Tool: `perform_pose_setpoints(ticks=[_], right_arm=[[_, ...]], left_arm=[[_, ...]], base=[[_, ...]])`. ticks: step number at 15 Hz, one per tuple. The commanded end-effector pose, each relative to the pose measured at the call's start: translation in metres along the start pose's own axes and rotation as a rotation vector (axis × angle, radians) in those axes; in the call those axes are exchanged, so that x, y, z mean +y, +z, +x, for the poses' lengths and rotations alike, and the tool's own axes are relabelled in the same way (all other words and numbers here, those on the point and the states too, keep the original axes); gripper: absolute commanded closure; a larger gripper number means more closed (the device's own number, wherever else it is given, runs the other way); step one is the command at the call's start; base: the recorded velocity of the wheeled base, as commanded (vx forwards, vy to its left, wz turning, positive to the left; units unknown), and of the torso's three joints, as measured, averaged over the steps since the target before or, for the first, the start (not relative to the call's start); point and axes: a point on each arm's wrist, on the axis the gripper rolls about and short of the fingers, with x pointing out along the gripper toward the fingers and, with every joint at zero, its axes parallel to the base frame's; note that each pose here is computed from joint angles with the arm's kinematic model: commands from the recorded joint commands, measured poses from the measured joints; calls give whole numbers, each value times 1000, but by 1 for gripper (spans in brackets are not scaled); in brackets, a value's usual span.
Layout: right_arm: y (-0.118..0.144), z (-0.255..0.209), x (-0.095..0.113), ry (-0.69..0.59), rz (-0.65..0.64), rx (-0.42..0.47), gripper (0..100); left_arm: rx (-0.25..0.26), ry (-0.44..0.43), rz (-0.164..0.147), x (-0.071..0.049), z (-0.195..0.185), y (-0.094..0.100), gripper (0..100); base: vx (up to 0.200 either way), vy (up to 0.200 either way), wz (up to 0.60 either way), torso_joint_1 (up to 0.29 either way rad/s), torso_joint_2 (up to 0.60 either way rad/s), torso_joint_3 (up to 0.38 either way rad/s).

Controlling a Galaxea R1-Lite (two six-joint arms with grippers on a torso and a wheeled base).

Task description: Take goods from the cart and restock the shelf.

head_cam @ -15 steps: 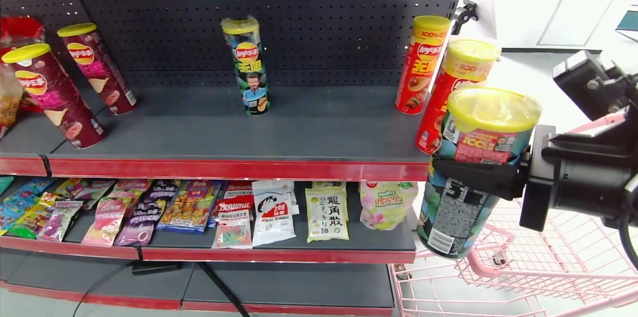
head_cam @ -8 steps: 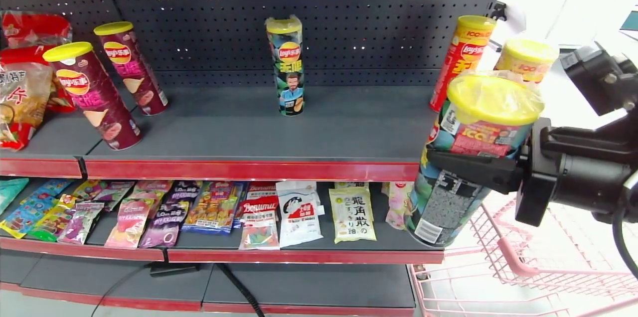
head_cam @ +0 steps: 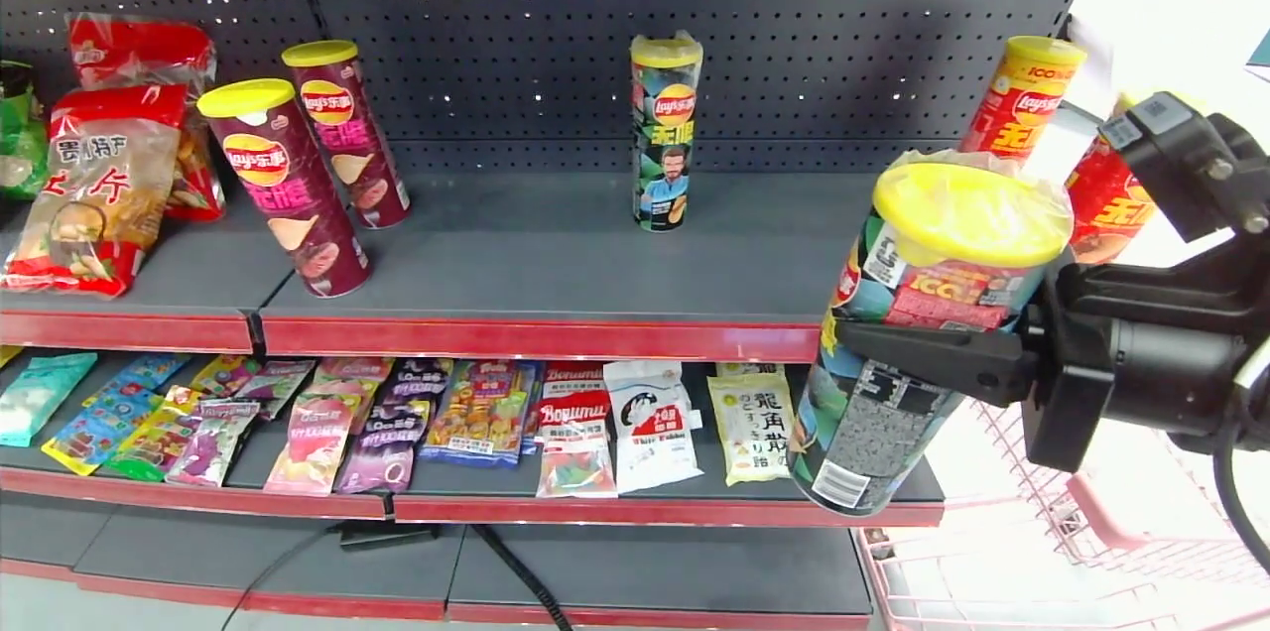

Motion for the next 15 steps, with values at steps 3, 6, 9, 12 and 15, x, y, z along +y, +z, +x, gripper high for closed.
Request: perform_pose_setpoints(ticks=[3,6,9,12,15], right_arm=[[-1,1,0,2,0,2,100],[0,0,2,12,-6,-1,100],[0,2,4,24,-8,0,100],[1,3,5,32,-10,-1,100],[1,3,5,32,-11,-1,100]], left_arm=[[0,1,0,0,0,0,0],[0,1,0,0,0,0,0],[0,1,0,0,0,0,0],[0,1,0,0,0,0,0],[0,1,0,0,0,0,0]], base=[[0,0,0,0,0,0],[133,0,0,3,2,0],[200,0,0,-7,-1,5],[200,0,0,11,4,-1],[200,0,0,1,4,2]])
